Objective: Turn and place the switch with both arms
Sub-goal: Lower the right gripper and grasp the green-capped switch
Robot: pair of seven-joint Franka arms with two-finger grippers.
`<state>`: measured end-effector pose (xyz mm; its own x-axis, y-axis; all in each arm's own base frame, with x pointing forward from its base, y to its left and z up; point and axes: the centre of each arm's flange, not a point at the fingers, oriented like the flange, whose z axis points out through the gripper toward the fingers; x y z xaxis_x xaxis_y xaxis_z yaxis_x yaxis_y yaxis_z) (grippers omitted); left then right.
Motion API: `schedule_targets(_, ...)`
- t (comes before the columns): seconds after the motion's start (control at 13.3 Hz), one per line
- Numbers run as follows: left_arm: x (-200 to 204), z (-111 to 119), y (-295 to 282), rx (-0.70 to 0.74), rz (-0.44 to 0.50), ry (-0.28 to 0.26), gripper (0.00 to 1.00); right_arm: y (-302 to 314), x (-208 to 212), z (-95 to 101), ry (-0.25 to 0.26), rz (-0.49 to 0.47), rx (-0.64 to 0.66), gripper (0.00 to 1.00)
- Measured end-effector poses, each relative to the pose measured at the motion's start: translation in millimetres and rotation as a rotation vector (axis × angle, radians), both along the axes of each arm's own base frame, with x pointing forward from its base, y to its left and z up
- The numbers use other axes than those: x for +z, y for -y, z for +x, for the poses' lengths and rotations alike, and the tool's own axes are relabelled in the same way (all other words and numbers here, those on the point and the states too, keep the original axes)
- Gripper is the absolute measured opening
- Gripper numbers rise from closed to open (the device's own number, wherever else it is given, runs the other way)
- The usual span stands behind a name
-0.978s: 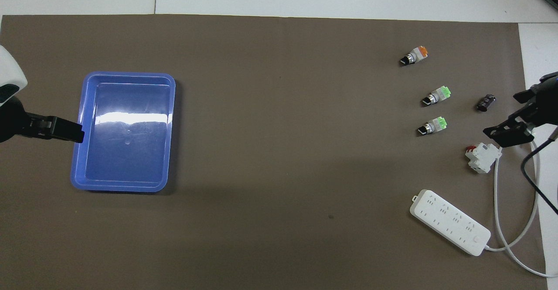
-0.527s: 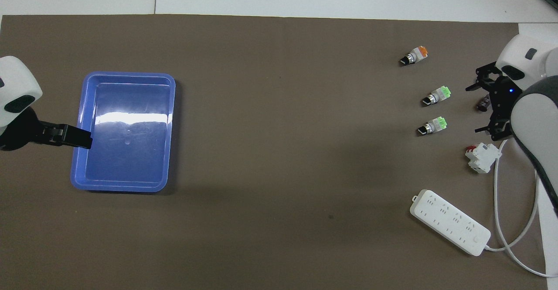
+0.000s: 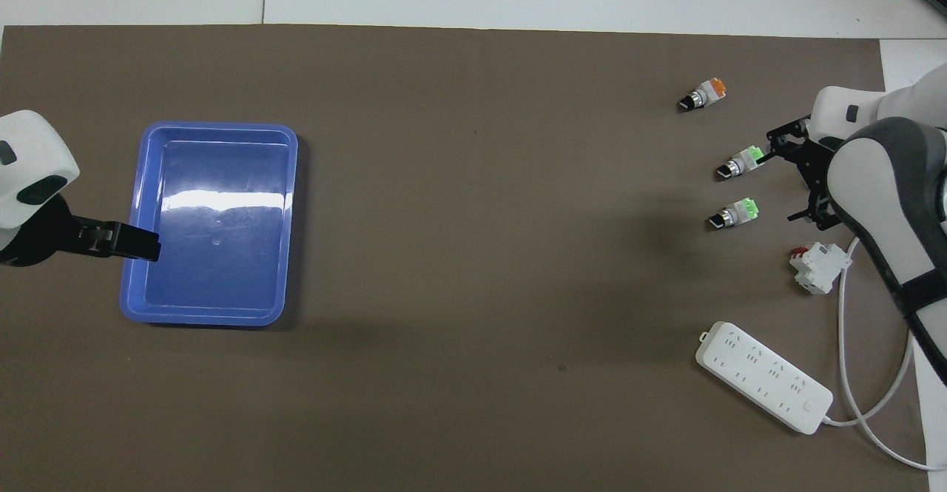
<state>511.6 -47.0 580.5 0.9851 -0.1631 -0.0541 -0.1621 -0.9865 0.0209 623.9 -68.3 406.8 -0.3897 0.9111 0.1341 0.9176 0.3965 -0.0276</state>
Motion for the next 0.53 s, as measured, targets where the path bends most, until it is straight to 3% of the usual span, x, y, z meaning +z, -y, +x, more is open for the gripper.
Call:
schedule_targets(0.15, 0, 0, 0, 0.000, 0.000, 0.000, 1.00, 11, -28, -2.0, 0.009, 0.021, 0.007, 0.99)
schedule_targets(0.38, 0, 0, 0, 0.000, 0.000, 0.000, 1.00, 15, -67, -12.7, -0.037, 0.028, 0.007, 1.00)
schedule_targets(0.53, -1, 0, 0, 0.000, 0.000, 0.001, 1.00, 23, -92, -13.6, -0.040, 0.035, 0.021, 1.00)
